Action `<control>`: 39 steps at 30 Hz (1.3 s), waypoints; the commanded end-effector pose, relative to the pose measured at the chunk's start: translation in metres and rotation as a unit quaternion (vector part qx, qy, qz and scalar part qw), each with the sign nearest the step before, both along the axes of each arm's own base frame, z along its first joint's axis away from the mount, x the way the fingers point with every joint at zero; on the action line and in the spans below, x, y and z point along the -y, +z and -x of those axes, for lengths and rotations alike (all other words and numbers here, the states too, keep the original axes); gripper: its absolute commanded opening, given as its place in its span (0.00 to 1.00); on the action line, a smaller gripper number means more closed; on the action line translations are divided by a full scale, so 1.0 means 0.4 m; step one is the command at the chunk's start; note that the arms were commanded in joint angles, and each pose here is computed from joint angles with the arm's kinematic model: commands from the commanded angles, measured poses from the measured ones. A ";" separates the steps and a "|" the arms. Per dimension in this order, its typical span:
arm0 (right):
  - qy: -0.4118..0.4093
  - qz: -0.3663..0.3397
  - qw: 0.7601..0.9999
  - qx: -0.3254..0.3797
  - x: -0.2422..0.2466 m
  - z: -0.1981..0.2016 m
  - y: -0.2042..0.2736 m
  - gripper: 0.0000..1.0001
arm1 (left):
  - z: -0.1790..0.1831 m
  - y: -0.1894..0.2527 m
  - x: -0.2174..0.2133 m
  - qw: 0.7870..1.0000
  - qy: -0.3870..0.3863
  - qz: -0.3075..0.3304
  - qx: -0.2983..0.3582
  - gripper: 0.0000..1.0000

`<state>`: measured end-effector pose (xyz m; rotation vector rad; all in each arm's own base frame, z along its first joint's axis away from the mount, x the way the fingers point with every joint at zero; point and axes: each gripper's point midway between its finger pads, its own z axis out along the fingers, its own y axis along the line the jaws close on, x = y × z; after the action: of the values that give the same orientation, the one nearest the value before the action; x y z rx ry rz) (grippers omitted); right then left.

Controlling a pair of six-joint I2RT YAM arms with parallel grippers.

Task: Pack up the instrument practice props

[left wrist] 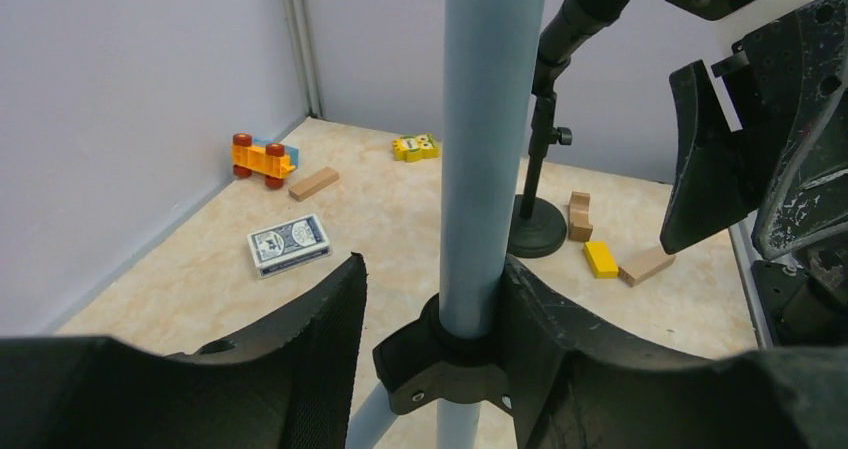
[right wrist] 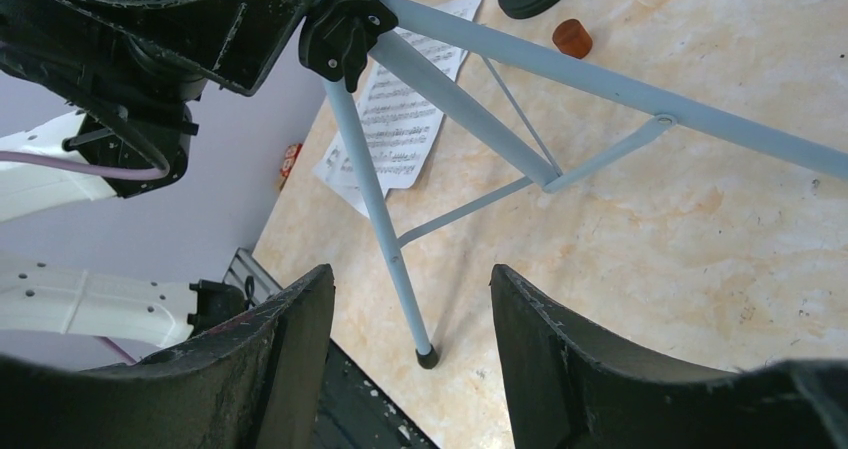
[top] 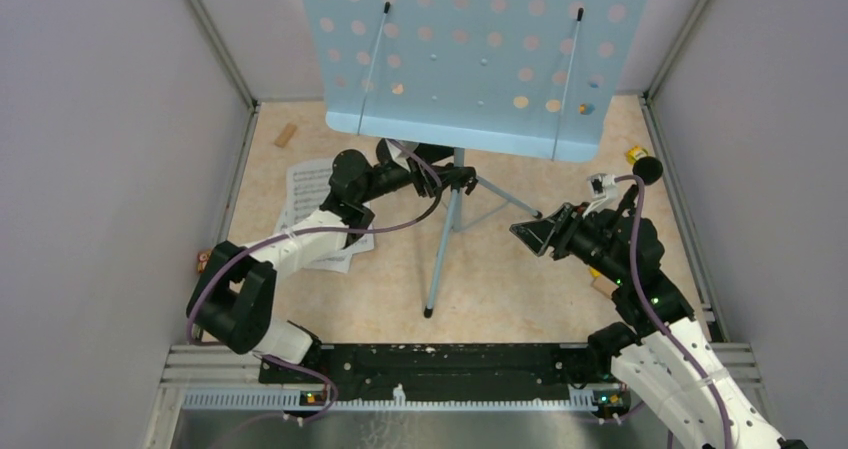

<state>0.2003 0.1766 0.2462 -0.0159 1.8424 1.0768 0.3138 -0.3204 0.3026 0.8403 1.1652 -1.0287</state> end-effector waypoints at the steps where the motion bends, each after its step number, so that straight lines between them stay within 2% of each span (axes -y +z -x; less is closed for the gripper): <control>1: 0.000 -0.007 1.000 0.020 -0.002 -0.007 0.025 0.59 | 0.012 0.070 0.017 0.998 -0.032 0.021 0.045 0.55; 3: 0.002 -0.007 1.000 0.017 -0.005 -0.010 0.022 0.59 | 0.010 0.070 0.020 0.998 -0.033 0.020 0.043 0.55; 5: 0.002 -0.007 1.000 0.015 -0.007 -0.013 0.020 0.59 | 0.008 0.067 0.023 0.998 -0.036 0.018 0.042 0.48; 8: 0.000 -0.010 1.000 0.011 -0.009 -0.019 0.018 0.57 | 0.009 0.058 0.028 0.998 -0.043 0.011 0.037 0.35; 12: -0.004 -0.026 1.000 0.001 -0.018 -0.034 0.025 0.54 | 0.014 0.047 0.033 0.998 -0.055 -0.002 0.028 0.09; 14: -0.006 -0.045 0.999 -0.001 -0.025 -0.045 0.037 0.53 | 0.019 0.039 0.035 0.998 -0.061 -0.009 0.023 0.00; 22: -0.020 -0.162 0.986 0.041 -0.062 -0.115 0.125 0.53 | 0.022 -0.005 0.022 0.998 -0.048 -0.036 0.010 0.00; 28: -0.002 -0.169 0.982 0.082 -0.146 -0.138 0.171 0.52 | 0.005 -0.040 0.018 0.997 -0.036 -0.071 0.000 0.00; 30: 0.010 -0.174 0.982 0.075 -0.175 -0.150 0.163 0.49 | 0.007 -0.048 0.019 0.997 -0.040 -0.072 -0.002 0.00; 39: -0.007 -0.180 0.980 0.087 -0.191 -0.199 0.156 0.42 | 0.008 -0.068 0.021 0.997 -0.043 -0.068 -0.005 0.00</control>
<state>0.2724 0.2527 0.2559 0.1362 1.6624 1.3123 0.3059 -0.3302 0.2991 0.9715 1.1804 -1.0573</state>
